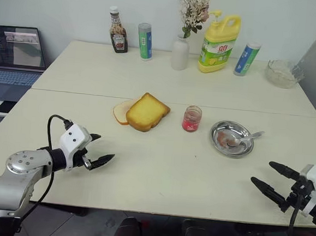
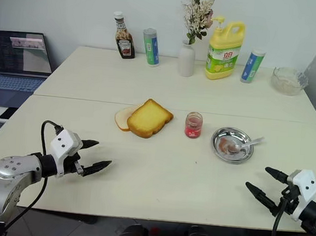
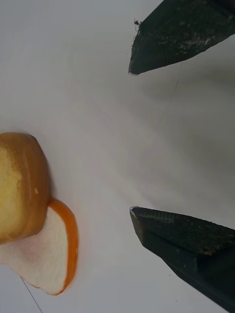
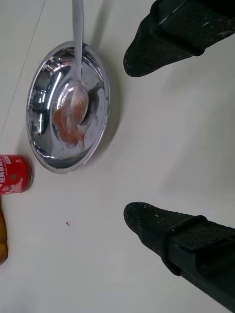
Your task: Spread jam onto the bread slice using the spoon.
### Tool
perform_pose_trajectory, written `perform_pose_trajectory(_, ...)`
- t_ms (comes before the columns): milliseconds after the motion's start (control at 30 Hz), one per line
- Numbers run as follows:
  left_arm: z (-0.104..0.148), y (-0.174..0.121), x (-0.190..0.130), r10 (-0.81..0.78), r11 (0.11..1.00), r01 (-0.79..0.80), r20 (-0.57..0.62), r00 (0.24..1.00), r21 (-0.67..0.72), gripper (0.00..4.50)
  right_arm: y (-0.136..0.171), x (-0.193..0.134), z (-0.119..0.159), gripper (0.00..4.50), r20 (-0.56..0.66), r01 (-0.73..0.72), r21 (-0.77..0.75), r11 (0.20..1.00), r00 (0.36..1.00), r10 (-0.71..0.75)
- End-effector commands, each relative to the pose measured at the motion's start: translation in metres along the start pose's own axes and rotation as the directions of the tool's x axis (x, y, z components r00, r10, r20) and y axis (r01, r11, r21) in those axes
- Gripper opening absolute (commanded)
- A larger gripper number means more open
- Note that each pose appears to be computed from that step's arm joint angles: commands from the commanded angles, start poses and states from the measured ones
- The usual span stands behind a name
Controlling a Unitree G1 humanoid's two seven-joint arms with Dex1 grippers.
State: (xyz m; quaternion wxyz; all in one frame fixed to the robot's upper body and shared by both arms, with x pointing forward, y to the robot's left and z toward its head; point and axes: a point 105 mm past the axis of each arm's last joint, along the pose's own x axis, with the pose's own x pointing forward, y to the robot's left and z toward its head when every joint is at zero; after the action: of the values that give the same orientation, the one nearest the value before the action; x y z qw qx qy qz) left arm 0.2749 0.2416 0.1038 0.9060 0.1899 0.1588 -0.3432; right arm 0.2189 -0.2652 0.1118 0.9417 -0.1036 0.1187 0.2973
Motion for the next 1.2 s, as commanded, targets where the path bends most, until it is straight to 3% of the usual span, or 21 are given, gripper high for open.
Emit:
perform_pose_trajectory(33,0.01,0.006,-0.006,0.003,1.0,-0.004,0.025,1.0,0.014,4.5,-0.002,-0.001,0.014,4.47,0.029,0.005,-0.037,0.999,1.0,-0.004)
perform_pose_trajectory(367,0.004,0.007,-0.006,0.043,0.999,-0.043,0.0,0.999,0.033,4.5,0.001,0.005,0.019,4.47,0.029,-0.004,-0.046,0.999,1.0,0.005)
perform_pose_trajectory(767,0.013,0.024,-0.003,0.129,0.992,-0.127,0.109,0.986,-0.027,4.5,0.007,0.01,0.038,4.47,0.074,-0.025,-0.079,0.997,0.997,0.031)
perform_pose_trajectory(933,0.03,0.032,0.013,0.179,0.976,-0.152,0.17,0.969,-0.157,4.5,0.028,0.013,0.05,4.47,0.061,-0.134,-0.108,0.985,0.988,0.141)
perform_pose_trajectory(1200,0.056,0.044,0.045,0.218,0.934,-0.151,0.179,0.96,-0.324,4.5,0.047,0.023,0.073,4.47,0.096,-0.18,-0.137,0.974,0.976,0.194)
